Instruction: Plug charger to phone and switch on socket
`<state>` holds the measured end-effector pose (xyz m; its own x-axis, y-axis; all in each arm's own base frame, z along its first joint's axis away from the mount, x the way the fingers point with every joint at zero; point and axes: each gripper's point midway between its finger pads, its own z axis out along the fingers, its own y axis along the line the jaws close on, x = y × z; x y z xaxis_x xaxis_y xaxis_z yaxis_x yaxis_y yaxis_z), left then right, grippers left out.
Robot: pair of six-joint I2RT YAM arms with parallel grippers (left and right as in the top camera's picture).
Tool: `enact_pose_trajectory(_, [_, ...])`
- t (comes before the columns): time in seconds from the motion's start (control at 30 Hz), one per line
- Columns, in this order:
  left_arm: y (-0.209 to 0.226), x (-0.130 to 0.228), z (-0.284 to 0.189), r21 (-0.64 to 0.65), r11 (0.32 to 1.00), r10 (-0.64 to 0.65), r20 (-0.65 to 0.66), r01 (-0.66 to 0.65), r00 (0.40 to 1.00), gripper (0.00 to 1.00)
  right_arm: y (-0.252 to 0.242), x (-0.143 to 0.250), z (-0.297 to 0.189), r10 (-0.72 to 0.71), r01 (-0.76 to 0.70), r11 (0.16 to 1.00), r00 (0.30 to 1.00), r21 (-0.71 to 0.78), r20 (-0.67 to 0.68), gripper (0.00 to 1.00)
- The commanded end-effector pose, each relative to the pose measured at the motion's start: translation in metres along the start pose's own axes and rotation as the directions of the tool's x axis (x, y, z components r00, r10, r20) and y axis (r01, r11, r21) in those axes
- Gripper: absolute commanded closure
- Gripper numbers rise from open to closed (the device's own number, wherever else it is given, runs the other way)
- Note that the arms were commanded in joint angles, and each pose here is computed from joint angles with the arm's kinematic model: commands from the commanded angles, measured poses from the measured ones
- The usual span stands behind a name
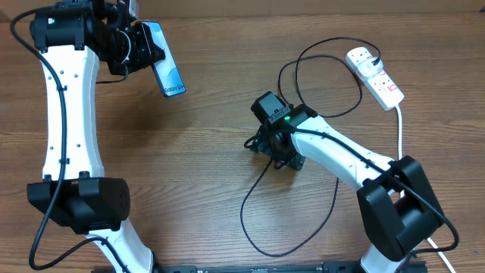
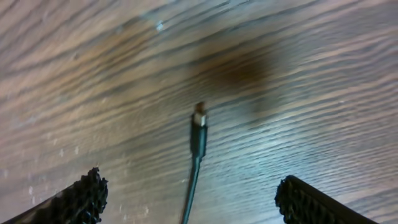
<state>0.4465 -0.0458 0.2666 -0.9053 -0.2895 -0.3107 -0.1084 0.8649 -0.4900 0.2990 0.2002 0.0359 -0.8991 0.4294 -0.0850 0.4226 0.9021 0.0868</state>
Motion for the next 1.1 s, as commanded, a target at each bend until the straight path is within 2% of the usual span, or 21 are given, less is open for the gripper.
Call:
enact_pose_trajectory(0.0, [-0.01, -0.003, -0.007, 0.021, 0.999, 0.035, 0.019, -0.036, 0.999, 0.96, -0.009, -0.001, 0.015, 0.087, -0.088, 0.994, 0.996, 0.063, 0.015, 0.19])
enact_pose_trajectory(0.13, [-0.01, -0.002, -0.007, 0.02, 0.999, 0.033, 0.015, -0.033, 0.999, 0.96, -0.016, 0.005, 0.03, 0.096, -0.094, 0.99, 0.995, 0.11, -0.018, 0.3])
enact_pose_trajectory(0.37, [-0.01, -0.002, -0.007, 0.02, 0.999, 0.033, 0.015, -0.033, 0.999, 0.96, -0.009, 0.014, 0.042, 0.097, -0.09, 0.992, 0.992, 0.093, -0.077, 0.49])
enact_pose_trajectory(0.6, [-0.01, -0.002, -0.007, 0.02, 0.999, 0.034, 0.015, -0.034, 0.999, 0.96, -0.011, 0.029, 0.05, 0.092, -0.077, 0.992, 0.983, 0.105, -0.156, 0.56])
enact_pose_trajectory(0.7, [-0.01, -0.002, -0.007, 0.02, 0.999, 0.034, 0.015, -0.034, 0.999, 0.96, -0.006, 0.035, 0.051, 0.04, -0.025, 0.997, 0.981, 0.079, -0.187, 0.58])
enact_pose_trajectory(0.87, [-0.01, -0.002, -0.007, 0.02, 0.999, 0.033, 0.015, -0.033, 0.999, 0.96, -0.005, 0.037, 0.051, 0.033, -0.018, 0.996, 0.982, 0.082, -0.184, 0.59])
enact_pose_trajectory(1.0, [-0.01, -0.001, -0.007, 0.019, 0.999, 0.032, 0.012, -0.032, 0.999, 0.96, -0.007, 0.038, 0.052, 0.041, -0.024, 0.995, 0.981, 0.094, -0.188, 0.7])
enact_pose_trajectory(1.07, [-0.01, -0.001, -0.007, 0.019, 0.999, 0.032, 0.012, -0.032, 0.999, 0.96, -0.008, 0.038, 0.052, 0.041, -0.024, 0.995, 0.981, 0.095, -0.188, 0.71])
